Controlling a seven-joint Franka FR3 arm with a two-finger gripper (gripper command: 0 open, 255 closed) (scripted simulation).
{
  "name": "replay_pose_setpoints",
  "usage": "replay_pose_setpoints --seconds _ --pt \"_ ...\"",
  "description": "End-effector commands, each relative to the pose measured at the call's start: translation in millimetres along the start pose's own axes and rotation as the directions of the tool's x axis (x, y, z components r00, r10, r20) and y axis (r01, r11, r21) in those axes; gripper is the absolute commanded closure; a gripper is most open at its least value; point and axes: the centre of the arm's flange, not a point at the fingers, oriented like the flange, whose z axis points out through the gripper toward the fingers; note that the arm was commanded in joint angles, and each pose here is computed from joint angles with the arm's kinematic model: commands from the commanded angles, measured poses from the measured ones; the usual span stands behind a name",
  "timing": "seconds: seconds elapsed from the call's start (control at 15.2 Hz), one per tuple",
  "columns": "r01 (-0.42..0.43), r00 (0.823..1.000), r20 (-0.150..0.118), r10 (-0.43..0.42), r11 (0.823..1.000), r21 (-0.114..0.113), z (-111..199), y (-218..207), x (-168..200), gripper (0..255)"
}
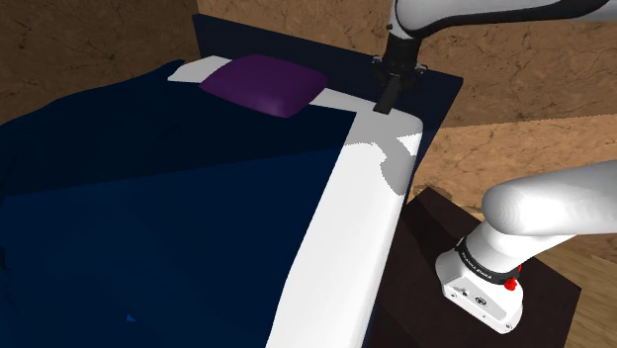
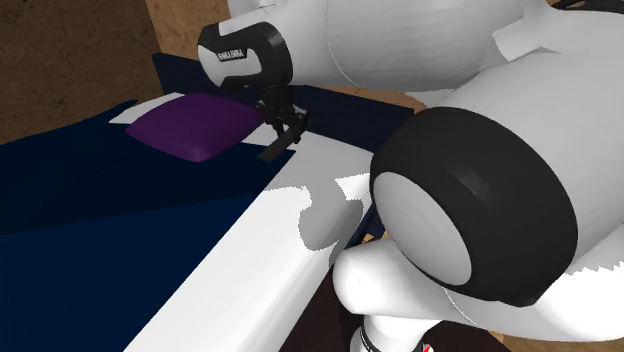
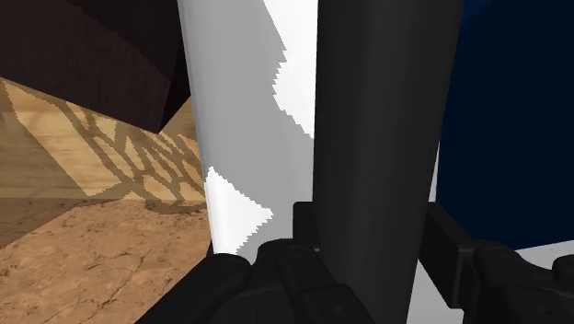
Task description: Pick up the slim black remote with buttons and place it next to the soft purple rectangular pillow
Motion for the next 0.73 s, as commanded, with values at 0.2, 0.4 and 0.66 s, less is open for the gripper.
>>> replay_pose_setpoints --seconds 0.2,0.4,0.66 --pt "-0.001 1.0 0.001 0.001 1.0 0.0 -9 -57 -19 255" --pt "-0.001 1.0 0.001 0.001 1.0 0.0 -13 -95 -31 255" --pt "-0.001 1.0 0.001 0.001 1.0 0.0 -18 -145 -47 255"
